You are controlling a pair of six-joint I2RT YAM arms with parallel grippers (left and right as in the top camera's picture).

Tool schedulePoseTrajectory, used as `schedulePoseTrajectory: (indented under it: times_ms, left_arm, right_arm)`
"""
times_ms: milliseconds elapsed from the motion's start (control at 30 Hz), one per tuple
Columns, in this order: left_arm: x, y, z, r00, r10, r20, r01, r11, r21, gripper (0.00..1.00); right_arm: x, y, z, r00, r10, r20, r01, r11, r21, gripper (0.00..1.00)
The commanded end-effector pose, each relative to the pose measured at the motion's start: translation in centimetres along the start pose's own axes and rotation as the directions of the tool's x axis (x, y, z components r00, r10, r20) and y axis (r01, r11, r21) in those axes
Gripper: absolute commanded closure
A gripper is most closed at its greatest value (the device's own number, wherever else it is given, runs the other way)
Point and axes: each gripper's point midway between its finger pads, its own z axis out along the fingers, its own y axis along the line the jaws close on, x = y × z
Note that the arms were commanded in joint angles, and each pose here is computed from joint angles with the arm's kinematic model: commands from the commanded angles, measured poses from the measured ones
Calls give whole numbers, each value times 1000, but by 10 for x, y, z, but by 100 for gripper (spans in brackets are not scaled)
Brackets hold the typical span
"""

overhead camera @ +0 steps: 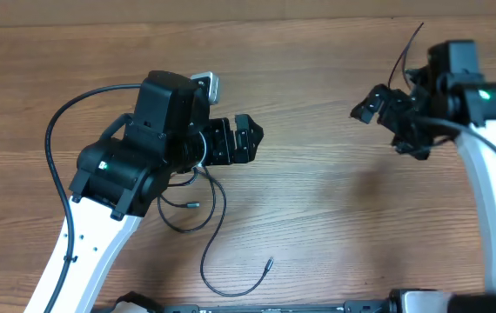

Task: Untangle cables
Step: 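Release the cable at the upper right and lift the right gripper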

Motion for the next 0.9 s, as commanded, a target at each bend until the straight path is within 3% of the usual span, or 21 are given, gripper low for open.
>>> schedulePoseTrajectory:
  times_ms: [0,233,867]
  left_arm:
    - [-5,-2,-2,1000,27,16,-27,1000,-1,0]
    - [-5,-2,-2,1000,27,15,-27,1000,-2,0]
    - [-5,-2,-2,1000,27,15,-27,1000,-2,0]
  right_arm:
    - [23,10,-50,995,-18,93,23,998,-60,0]
    - [73,-7,-82,999,-4,52,6,999,-36,0]
    - [86,-7,-81,1000,3,-12,-4,999,-45,0]
